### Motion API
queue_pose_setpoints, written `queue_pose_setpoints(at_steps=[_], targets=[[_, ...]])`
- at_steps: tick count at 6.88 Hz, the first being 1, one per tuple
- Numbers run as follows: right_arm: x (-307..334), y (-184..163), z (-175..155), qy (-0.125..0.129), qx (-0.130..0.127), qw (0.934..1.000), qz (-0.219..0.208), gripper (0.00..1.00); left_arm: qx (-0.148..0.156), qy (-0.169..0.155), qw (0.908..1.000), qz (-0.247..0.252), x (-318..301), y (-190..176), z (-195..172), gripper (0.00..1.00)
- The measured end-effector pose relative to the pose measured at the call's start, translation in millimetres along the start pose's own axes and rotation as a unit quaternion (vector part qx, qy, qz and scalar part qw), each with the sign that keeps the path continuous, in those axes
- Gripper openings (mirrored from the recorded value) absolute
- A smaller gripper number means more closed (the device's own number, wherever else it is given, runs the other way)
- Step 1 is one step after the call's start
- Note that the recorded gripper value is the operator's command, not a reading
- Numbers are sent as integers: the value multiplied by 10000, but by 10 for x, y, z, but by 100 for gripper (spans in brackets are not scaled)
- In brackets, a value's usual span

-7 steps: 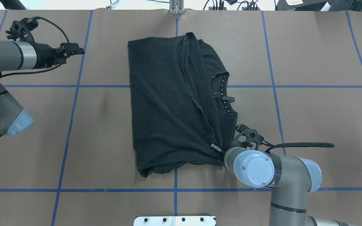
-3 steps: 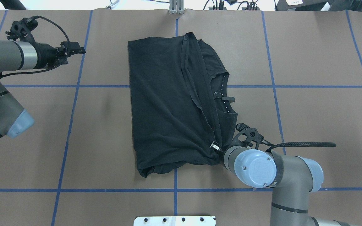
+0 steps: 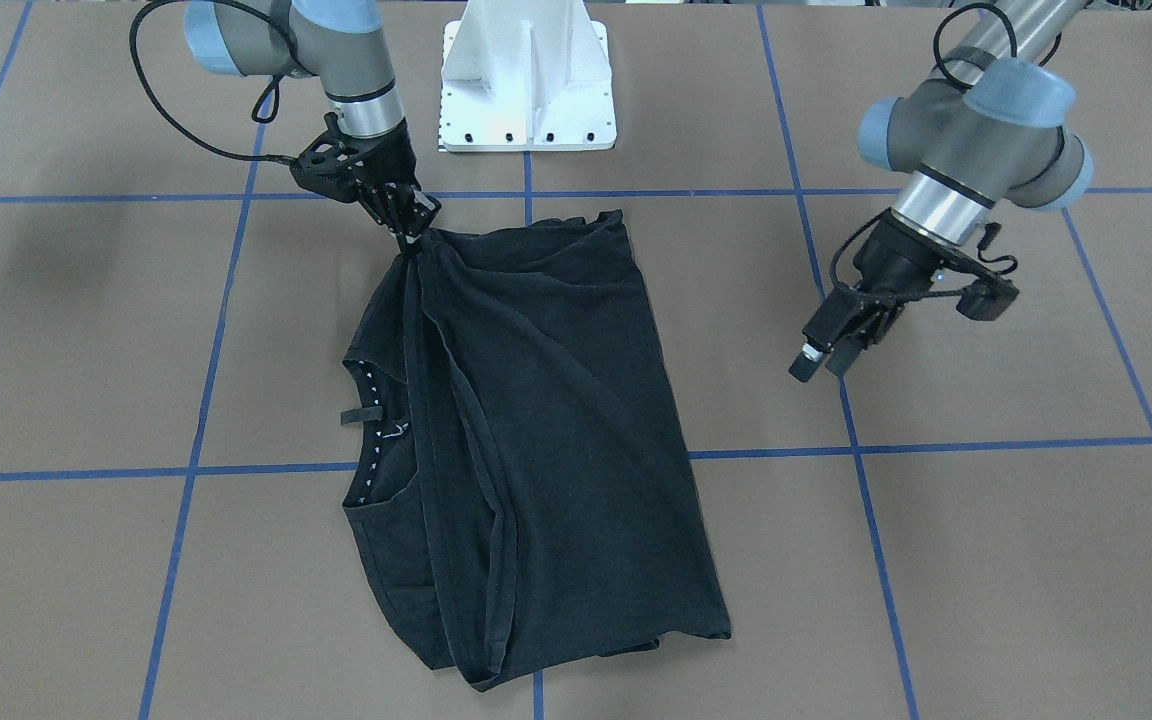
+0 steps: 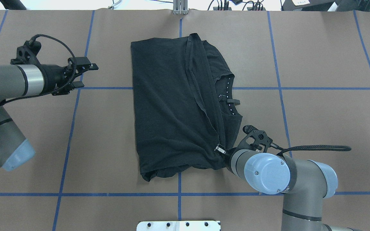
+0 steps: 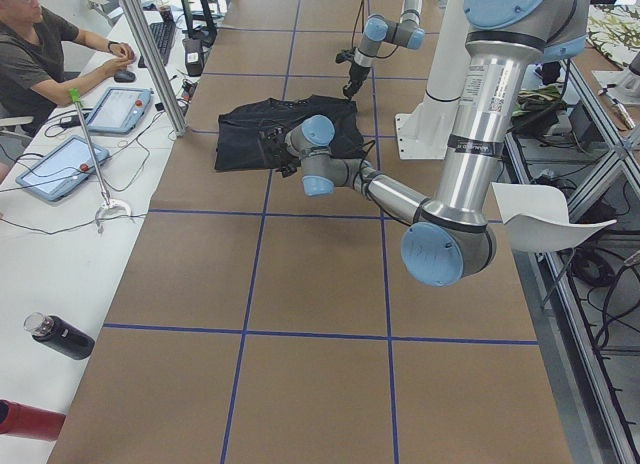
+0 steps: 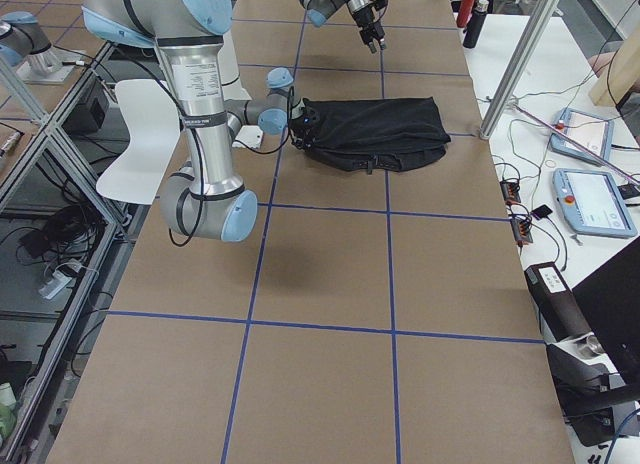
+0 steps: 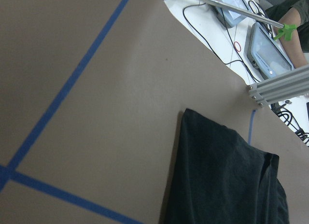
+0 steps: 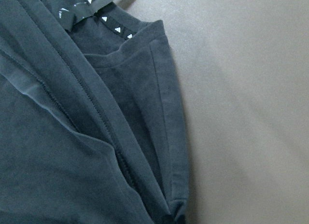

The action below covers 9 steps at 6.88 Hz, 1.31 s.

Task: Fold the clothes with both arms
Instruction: 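Move the left gripper down to the shirt's near corner and grasp it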

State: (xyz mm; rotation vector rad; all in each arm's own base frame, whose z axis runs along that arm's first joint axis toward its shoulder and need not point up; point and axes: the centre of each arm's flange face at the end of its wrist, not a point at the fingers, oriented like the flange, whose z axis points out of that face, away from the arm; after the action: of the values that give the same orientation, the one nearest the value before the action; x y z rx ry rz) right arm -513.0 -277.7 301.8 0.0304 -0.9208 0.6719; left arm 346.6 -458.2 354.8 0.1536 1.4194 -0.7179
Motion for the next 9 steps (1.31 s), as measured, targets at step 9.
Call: queue_pose_setpoints(at_steps=[9], targets=[[111,62,-61,34,-96,9999,-16,0,-841,-919,9807,-1509,-354,2238,431,89]])
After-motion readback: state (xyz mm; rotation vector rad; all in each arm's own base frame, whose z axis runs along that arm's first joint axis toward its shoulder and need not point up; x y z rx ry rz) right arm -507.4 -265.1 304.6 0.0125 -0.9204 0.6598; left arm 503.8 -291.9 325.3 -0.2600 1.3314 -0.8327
